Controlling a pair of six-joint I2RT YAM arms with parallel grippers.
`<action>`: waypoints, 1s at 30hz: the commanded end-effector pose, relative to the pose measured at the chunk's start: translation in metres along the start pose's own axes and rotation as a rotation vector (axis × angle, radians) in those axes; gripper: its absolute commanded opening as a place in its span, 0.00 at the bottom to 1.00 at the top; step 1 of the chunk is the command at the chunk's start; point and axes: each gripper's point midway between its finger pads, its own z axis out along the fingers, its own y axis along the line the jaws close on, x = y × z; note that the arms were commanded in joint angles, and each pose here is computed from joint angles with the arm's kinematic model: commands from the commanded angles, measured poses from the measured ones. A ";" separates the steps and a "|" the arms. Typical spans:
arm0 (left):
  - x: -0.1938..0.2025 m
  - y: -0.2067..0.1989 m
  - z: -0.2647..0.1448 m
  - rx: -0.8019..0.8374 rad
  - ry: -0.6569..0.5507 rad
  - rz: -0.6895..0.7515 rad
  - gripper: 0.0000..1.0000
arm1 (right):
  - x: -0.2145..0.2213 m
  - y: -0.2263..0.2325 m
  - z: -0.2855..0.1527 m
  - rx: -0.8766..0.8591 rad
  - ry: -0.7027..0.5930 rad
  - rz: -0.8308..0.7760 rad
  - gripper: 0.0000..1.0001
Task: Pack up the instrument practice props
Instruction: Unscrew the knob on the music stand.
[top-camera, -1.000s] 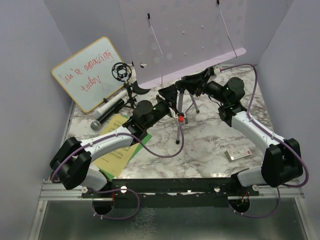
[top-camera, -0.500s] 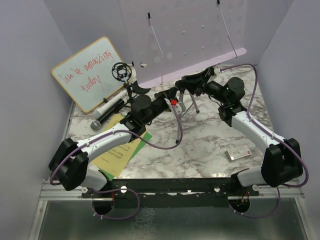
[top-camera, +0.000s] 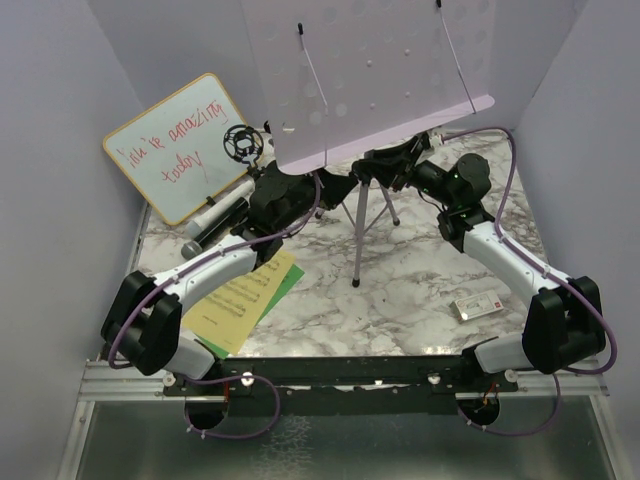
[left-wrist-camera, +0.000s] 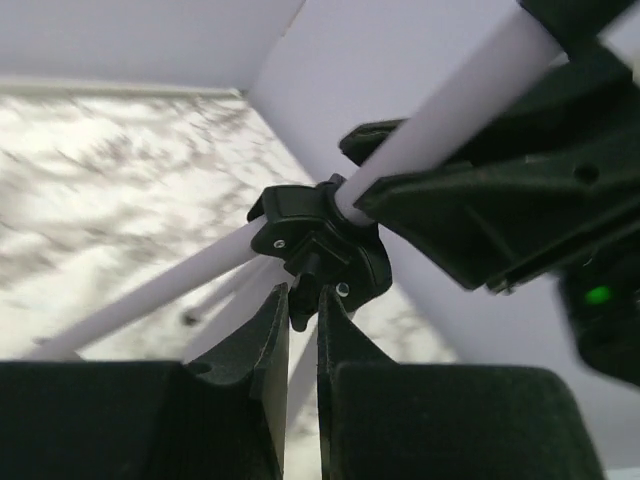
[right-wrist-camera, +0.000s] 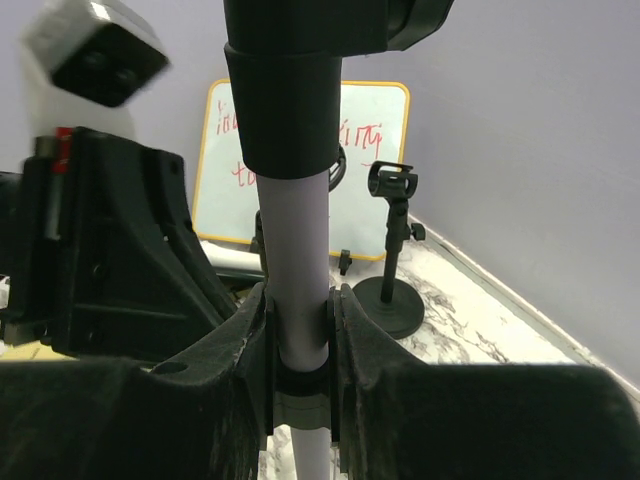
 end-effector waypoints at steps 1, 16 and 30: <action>0.039 -0.012 0.006 -0.034 0.157 -0.752 0.00 | 0.030 0.022 0.001 -0.096 0.103 0.126 0.01; -0.006 0.001 -0.013 -0.046 -0.040 -0.487 0.41 | 0.033 0.020 0.002 -0.092 0.111 0.135 0.01; -0.028 -0.005 -0.054 0.107 -0.274 0.867 0.60 | 0.032 0.023 0.001 -0.103 0.116 0.135 0.01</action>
